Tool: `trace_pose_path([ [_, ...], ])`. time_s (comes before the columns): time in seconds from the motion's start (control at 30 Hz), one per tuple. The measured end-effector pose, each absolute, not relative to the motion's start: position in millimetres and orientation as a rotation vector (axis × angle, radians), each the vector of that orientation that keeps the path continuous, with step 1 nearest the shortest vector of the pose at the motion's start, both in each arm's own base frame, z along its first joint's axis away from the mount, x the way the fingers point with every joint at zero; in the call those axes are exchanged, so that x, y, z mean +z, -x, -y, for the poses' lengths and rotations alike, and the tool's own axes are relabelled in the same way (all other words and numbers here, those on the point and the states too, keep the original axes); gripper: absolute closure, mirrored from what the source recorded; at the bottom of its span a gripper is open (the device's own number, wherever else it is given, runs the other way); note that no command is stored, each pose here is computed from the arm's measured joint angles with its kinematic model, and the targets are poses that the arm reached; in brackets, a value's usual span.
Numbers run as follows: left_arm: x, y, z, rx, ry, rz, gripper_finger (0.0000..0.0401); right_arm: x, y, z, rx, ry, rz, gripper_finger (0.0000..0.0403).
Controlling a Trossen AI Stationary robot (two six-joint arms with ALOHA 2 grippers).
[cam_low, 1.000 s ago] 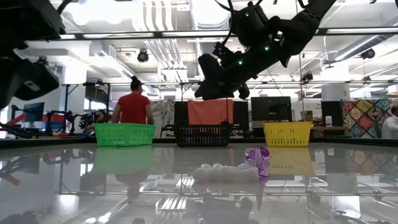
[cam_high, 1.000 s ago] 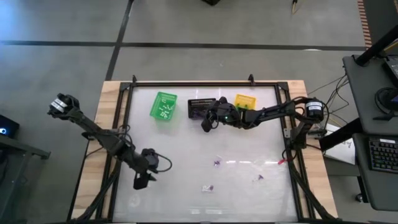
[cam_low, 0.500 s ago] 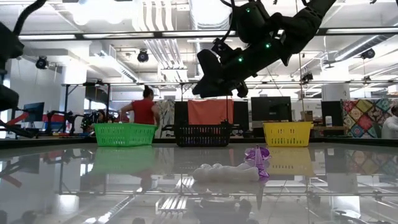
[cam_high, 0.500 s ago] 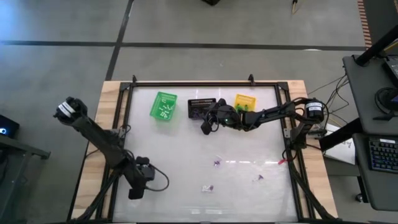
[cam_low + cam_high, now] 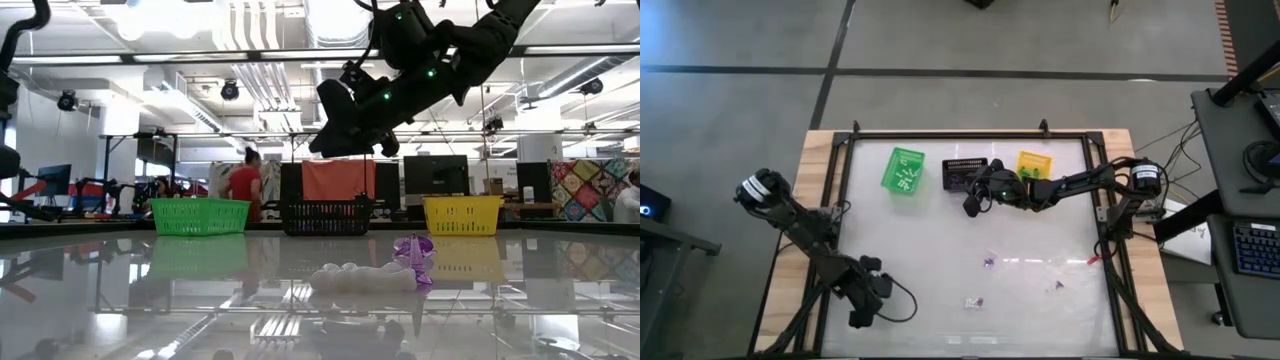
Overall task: Sort Halloween decoration
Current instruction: Put the white bone toy into the green basket
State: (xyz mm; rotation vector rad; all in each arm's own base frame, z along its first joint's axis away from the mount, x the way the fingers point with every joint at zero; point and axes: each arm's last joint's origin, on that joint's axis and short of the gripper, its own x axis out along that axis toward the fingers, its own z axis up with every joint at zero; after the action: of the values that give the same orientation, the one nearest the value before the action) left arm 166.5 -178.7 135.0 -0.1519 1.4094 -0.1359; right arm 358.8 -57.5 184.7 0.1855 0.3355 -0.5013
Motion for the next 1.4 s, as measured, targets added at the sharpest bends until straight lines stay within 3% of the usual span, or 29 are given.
trace_pose_path([
  [0.23,134.8,-165.5,176.3,-0.094,0.139,-1.413,0.039,184.5,-359.0,55.3,-0.491,-0.171,-0.343,0.025],
  [0.43,146.0,-167.2,176.5,-0.103,0.154,-1.367,0.0398,185.1,-359.2,52.0,-0.479,-0.152,-0.346,0.025],
  [0.77,208.5,-175.1,151.1,0.021,0.176,-0.952,0.0401,210.6,-353.4,34.5,-0.42,-0.105,-0.293,0.025],
  [1.1,243.1,-185.1,54.1,0.495,0.102,-0.755,0.0401,234.8,-341.0,15.9,-0.368,-0.08,-0.282,0.025],
  [1.23,245.8,-191.2,-1.3,0.695,0.095,-0.787,0.0401,234.5,-340.8,13.4,-0.362,-0.085,-0.287,0.025],
  [1.4,239.2,-192.7,-69.2,0.715,0.179,-0.883,0.0401,231.6,-339.7,11.7,-0.363,-0.105,-0.315,0.025],
])
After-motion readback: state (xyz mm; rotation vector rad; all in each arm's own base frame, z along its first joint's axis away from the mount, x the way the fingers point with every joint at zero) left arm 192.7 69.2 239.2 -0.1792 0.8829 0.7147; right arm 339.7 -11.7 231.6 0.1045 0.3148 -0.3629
